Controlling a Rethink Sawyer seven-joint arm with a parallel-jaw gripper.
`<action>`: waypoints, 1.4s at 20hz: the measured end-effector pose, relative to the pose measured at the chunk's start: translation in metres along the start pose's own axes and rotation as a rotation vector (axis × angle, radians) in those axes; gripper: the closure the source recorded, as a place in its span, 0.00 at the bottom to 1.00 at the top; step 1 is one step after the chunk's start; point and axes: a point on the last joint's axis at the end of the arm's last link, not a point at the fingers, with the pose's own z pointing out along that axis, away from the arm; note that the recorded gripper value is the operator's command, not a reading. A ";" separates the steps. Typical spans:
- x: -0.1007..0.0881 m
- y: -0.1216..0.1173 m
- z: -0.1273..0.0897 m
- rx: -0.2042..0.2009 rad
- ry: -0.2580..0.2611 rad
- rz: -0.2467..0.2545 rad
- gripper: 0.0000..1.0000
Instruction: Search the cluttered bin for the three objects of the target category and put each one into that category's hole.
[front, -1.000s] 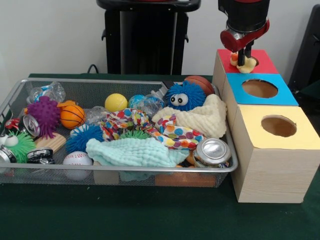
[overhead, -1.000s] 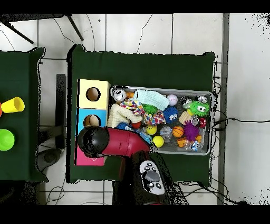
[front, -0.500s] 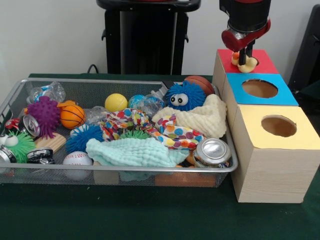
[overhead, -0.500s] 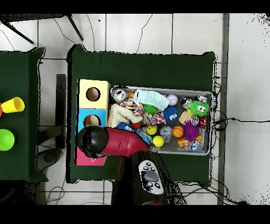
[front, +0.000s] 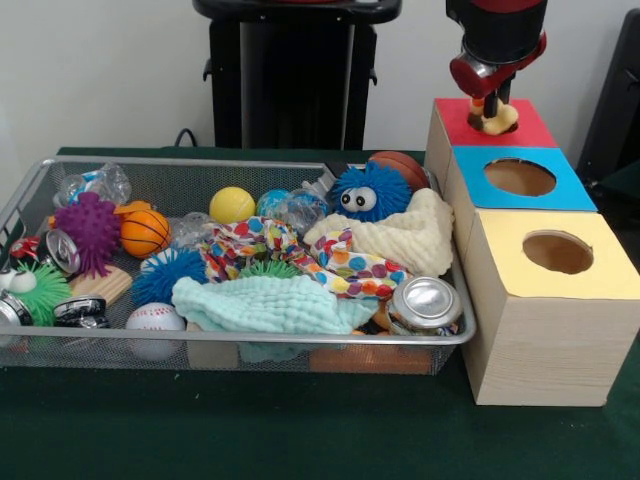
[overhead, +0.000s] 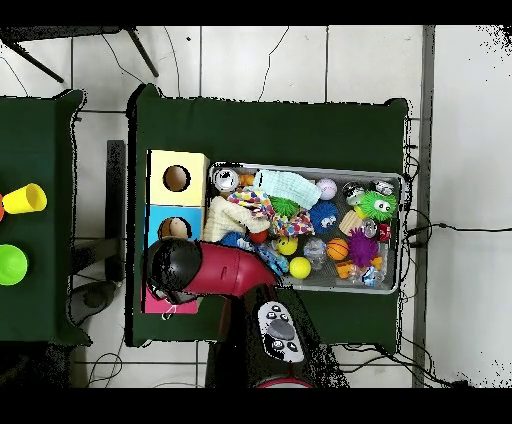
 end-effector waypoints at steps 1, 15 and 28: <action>0.001 0.002 0.001 -0.006 0.007 -0.001 1.00; 0.007 0.007 0.021 -0.014 0.057 0.001 1.00; -0.003 -0.001 0.044 0.164 -0.036 -0.014 1.00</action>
